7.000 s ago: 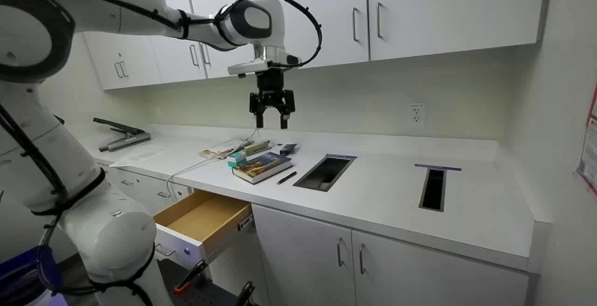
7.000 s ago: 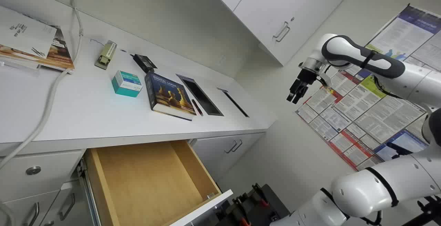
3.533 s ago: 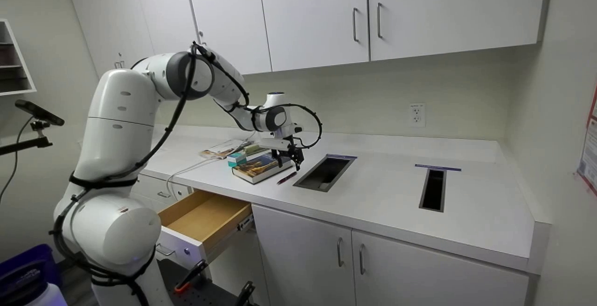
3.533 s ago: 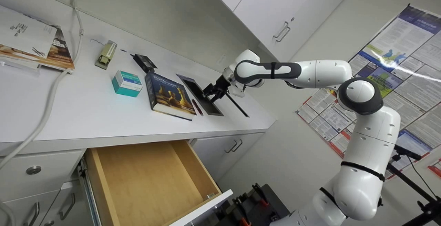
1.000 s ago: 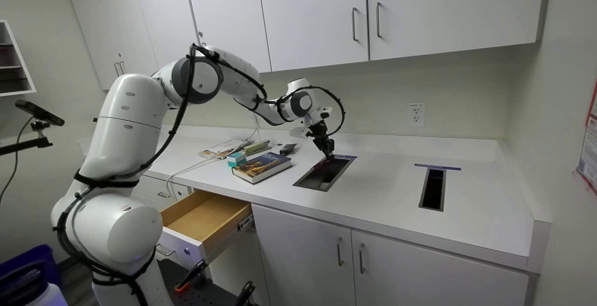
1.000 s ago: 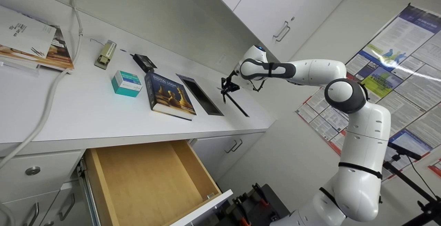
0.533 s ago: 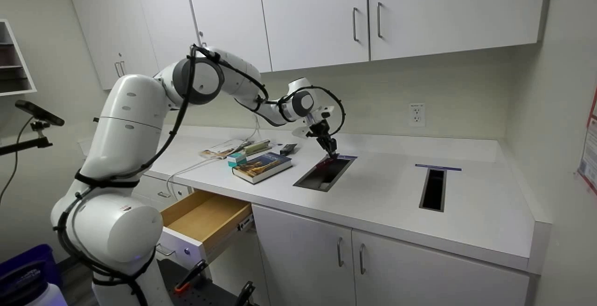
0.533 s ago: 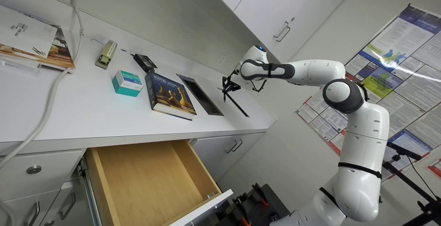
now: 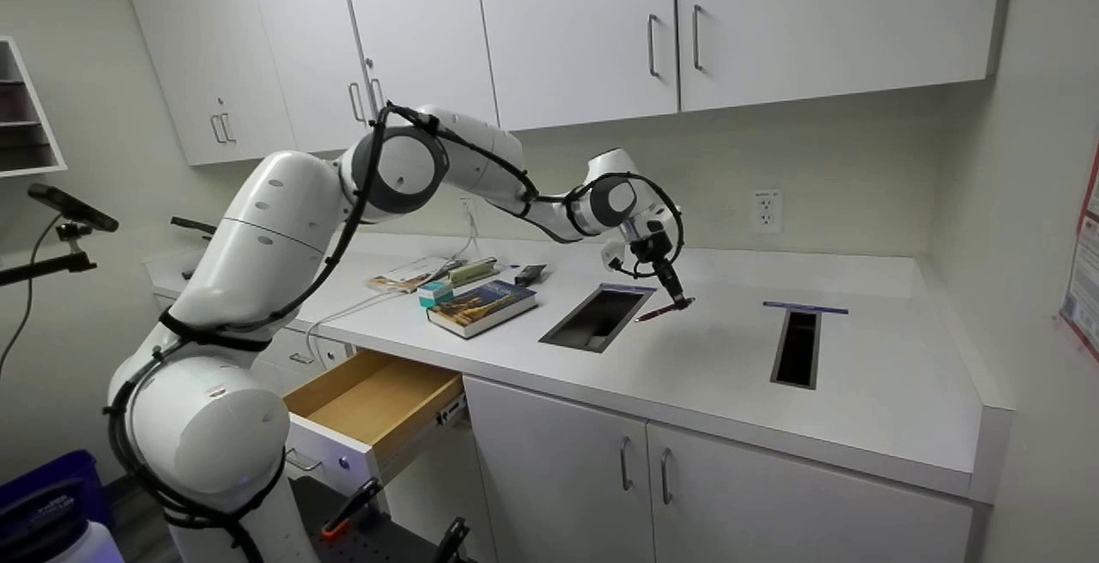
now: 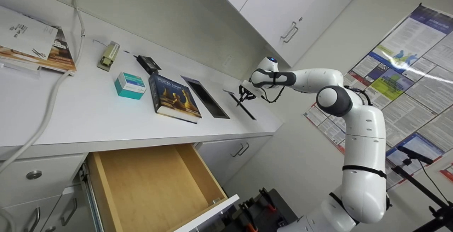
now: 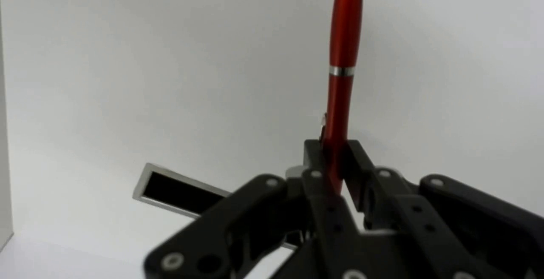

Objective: Place the black pen in between the two countertop trash chutes

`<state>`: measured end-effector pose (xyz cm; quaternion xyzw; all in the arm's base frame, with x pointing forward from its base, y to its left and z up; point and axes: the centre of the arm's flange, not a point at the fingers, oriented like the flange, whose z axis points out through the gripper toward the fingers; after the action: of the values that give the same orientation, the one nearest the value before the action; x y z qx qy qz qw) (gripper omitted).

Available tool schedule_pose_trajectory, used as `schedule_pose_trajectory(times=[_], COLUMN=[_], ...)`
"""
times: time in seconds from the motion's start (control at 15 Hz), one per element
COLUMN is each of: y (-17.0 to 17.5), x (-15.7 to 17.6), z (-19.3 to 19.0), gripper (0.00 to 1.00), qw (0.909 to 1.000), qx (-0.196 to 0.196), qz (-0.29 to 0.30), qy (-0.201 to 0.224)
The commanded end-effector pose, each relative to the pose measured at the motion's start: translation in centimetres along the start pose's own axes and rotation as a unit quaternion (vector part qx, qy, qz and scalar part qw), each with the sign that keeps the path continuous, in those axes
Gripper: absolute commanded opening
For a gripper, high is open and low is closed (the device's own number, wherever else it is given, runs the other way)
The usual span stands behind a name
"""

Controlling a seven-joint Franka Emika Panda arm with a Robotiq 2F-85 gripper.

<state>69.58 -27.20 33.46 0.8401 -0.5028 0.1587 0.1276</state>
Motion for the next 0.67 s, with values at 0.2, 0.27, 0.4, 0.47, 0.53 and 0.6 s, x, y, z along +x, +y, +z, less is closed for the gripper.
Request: schedule_pose_trajectory(times=[0.2, 0.27, 0.4, 0.47, 0.53, 0.6], y=[0.6, 0.7, 0.7, 0.6, 0.6, 0.5], x=[3.1, 3.2, 3.4, 3.3, 3.4, 3.4], z=[4.5, 4.5, 4.1, 3.6, 3.1, 2.4], gripper=[0.04, 0.04, 0.04, 0.42, 0.44, 0.51], qw=[0.9918, 0.9908, 0.9900, 0.9901, 0.9903, 0.9905], qx=[0.036, 0.043, 0.052, 0.052, 0.052, 0.051], qz=[0.105, 0.111, 0.114, 0.115, 0.113, 0.113], qy=[-0.064, -0.065, -0.065, -0.063, -0.062, -0.059])
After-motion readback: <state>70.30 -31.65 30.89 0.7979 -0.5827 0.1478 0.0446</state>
